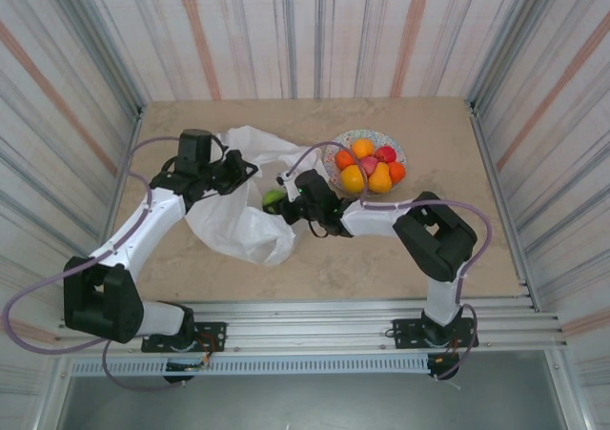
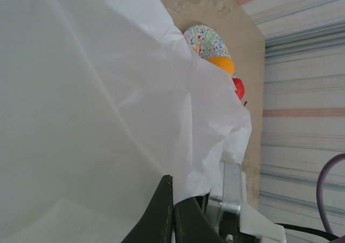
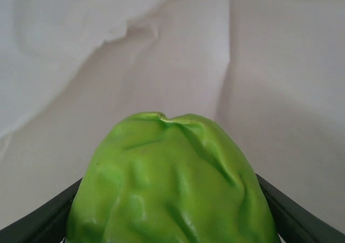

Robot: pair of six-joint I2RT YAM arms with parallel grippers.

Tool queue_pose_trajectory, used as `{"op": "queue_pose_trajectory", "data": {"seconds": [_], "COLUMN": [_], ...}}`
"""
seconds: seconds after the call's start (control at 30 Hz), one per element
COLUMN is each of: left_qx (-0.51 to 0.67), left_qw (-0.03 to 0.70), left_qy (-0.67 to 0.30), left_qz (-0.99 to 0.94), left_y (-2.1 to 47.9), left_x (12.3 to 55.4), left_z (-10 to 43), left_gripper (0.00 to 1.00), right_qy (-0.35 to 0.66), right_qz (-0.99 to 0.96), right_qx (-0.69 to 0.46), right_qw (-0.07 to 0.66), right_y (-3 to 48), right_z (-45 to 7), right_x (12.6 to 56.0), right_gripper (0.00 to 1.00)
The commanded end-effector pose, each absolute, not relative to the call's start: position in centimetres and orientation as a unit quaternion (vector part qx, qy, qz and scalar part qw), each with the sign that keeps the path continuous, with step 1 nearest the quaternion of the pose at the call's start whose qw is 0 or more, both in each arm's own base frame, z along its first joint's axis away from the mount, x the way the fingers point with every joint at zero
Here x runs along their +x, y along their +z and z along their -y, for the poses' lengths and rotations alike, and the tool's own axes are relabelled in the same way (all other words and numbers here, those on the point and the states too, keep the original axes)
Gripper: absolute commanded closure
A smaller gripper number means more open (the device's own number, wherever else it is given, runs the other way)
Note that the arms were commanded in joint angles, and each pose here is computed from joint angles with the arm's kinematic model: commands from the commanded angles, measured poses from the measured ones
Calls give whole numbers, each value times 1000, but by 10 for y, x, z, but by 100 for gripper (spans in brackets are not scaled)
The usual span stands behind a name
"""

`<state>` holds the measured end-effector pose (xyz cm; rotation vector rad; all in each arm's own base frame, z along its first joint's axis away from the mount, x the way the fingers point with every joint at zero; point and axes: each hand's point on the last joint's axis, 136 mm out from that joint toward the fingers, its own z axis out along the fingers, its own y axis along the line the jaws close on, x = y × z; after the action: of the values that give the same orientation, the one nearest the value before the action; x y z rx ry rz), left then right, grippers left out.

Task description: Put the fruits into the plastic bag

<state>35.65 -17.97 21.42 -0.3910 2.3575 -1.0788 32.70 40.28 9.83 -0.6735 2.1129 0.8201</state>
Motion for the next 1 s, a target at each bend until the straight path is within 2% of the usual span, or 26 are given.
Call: {"op": "queue_pose_trajectory", "data": {"seconds": [0.0,0.23,0.7,0.87,0.97], "left_qx": [-144,-183,-201,-203,-207], "left_qw": [257,241,217,211,206], "left_qy": [-432,-474,-496,-496,-498], "left_qz": [-852,-827,-817,-817,-817], "left_y": [233,238,228,219,213], "left_x": [348,345,348,350,352], "left_z": [193,201,207,207,207], "left_gripper": [100,100,100,100,100], "right_qy": [324,298,312,332,342], "right_qz": [-814,-816,-819,-819,-819], "right_qx": [-236,-211,-210,-198,-187], "right_qw": [420,448,432,424,421], "right_y": [113,107,75,85,92], "right_z": [-415,-411,-437,-438,-436], "right_x": [346,374,375,373,373], "right_gripper": [51,49,39,30,21]}}
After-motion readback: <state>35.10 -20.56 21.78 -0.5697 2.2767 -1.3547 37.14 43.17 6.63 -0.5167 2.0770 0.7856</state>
